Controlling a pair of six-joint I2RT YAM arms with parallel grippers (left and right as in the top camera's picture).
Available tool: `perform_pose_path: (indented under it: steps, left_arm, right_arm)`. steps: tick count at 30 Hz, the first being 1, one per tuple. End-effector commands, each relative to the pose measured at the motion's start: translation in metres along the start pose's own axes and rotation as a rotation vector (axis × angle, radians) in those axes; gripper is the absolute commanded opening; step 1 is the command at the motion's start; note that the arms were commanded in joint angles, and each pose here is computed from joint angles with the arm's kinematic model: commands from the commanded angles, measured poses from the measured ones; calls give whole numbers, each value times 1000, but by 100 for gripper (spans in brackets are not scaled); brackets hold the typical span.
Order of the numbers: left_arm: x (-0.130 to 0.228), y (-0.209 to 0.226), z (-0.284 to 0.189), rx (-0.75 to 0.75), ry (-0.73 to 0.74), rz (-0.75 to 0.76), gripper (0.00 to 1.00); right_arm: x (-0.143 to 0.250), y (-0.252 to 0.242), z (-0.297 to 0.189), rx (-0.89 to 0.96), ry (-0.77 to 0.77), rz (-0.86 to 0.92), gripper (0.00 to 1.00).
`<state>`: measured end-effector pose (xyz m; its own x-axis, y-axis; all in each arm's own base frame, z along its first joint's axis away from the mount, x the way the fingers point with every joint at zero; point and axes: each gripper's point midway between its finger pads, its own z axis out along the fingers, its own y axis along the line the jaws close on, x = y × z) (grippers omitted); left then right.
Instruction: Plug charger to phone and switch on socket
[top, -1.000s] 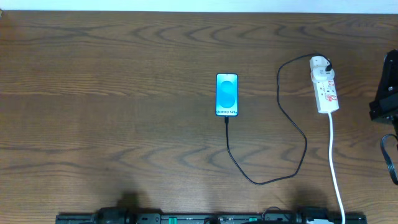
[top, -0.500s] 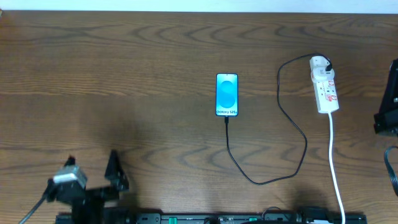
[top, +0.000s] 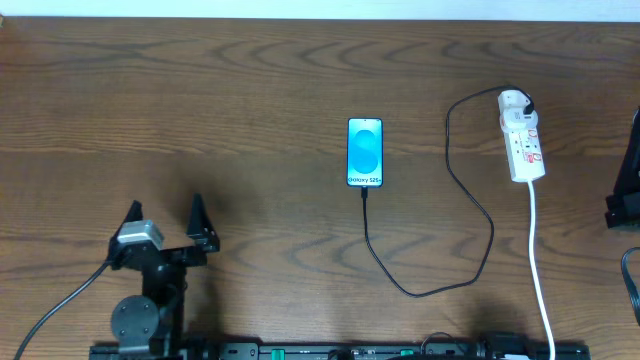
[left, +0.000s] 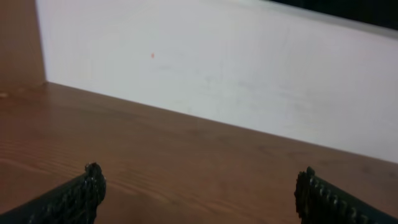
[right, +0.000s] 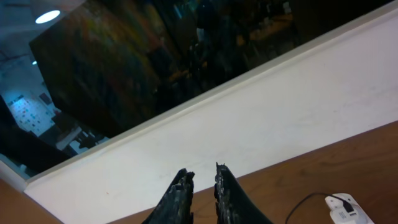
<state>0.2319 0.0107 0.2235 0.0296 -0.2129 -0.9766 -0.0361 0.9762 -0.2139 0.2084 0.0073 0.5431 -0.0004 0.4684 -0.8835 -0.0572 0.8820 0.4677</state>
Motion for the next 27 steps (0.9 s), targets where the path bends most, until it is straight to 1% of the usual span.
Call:
perform_pose_path:
  steps: [1, 4, 11, 18, 23, 27]
  left_arm:
    - [15, -4, 7, 45, -11, 11, 98]
    - [26, -1, 10, 44, -9, 11, 98]
    - [56, 6, 13, 30, 54, 9, 98]
    - [59, 6, 13, 31, 67, 8, 98]
    - [85, 11, 10, 8, 175, 3, 99]
    - [86, 12, 10, 7, 180, 3, 98]
  right_arm:
    - [0, 1, -2, -2, -4, -4, 12]
    - [0, 1, -2, -2, -4, -4, 12]
    - [0, 1, -2, -2, -4, -4, 13]
    - [0, 1, -2, -2, -4, -4, 13]
    - [0, 1, -2, -2, -4, -4, 13]
    - [0, 1, -2, -2, -4, -4, 13]
